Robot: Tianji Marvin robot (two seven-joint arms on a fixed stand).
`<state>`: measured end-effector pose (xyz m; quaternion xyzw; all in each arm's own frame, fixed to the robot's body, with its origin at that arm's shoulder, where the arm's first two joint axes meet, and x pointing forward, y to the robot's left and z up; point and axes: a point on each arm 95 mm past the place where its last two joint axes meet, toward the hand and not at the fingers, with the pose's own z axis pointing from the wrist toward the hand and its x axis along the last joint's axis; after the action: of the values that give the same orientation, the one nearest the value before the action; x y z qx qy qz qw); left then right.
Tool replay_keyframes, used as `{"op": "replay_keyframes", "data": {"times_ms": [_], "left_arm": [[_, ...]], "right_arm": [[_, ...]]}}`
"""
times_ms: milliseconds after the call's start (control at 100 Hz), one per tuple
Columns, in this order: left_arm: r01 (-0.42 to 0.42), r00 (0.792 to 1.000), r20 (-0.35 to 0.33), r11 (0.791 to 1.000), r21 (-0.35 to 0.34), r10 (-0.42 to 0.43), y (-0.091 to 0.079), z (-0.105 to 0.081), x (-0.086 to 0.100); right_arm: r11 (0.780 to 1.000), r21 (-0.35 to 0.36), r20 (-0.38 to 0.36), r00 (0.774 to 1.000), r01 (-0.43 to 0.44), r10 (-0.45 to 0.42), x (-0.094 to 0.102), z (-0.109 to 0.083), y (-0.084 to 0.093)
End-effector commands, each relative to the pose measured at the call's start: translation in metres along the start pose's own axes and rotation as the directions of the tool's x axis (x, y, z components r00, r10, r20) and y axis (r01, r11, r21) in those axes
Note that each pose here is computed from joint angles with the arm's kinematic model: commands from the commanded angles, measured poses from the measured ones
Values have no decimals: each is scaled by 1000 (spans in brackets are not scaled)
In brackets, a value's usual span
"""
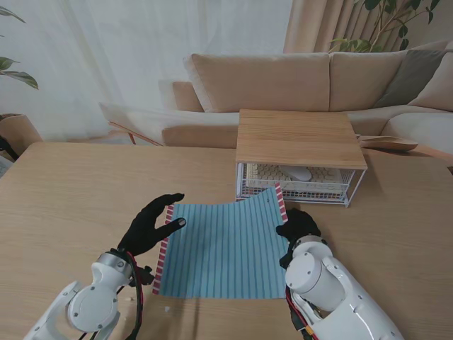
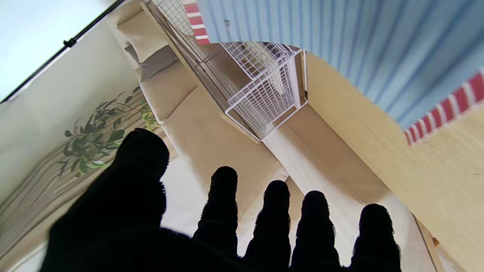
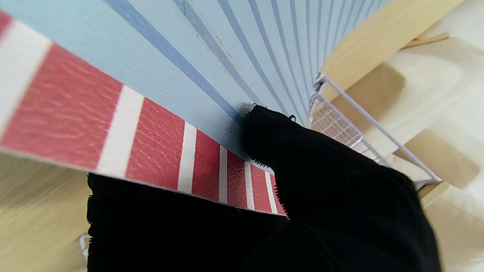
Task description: Unroll the mouse pad and set up the keyboard and mouse from the tabletop organizer
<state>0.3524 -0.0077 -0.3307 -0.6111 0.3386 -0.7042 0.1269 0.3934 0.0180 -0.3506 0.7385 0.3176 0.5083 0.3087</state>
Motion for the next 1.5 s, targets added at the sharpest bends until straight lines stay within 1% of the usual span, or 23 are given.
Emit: {"op": "replay_keyframes", "data": {"times_ms": [0, 130, 300, 460, 600, 700, 770, 870, 960, 1100, 1320, 1410, 1490], "left_arm": [[22, 1000, 19, 1000, 17, -22, -2, 0, -4], [27, 999, 21, 998, 50, -28, -10, 1, -8], [65, 997, 38, 996, 66, -67, -12, 2, -10], [84, 995, 47, 993, 83, -88, -13, 2, -10], [94, 994, 56, 992, 89, -99, -13, 2, -9], [88, 994, 57, 992, 92, -93, -14, 2, -9], [89, 994, 58, 992, 94, -94, -14, 2, -10], [89, 994, 62, 992, 94, -95, -14, 3, -11], [91, 993, 68, 992, 91, -98, -14, 3, -12], [94, 992, 77, 992, 87, -101, -13, 4, -13], [91, 992, 83, 992, 82, -98, -11, 5, -14], [95, 991, 84, 992, 81, -102, -9, 5, -14], [80, 993, 84, 994, 70, -86, -8, 5, -15]], "right_arm": [[1000, 2, 5, 1000, 10, -10, -8, -3, 0], [998, -41, 24, 999, 38, -38, -23, -7, 11], [991, -107, 40, 996, 85, -81, -48, -13, 31], [973, -164, 54, 986, 163, -156, -73, -19, 46], [952, -220, 67, 976, 215, -205, -92, -23, 54], [937, -246, 78, 969, 247, -235, -104, -25, 59], [924, -261, 90, 960, 280, -265, -110, -26, 62], [897, -272, 107, 938, 348, -331, -118, -26, 65], [877, -280, 122, 920, 391, -372, -123, -25, 67], [850, -303, 146, 902, 431, -405, -131, -25, 70], [790, -347, 174, 863, 505, -475, -146, -28, 78], [774, -359, 194, 853, 522, -485, -153, -30, 80], [762, -364, 210, 845, 535, -492, -159, -31, 81]]}}
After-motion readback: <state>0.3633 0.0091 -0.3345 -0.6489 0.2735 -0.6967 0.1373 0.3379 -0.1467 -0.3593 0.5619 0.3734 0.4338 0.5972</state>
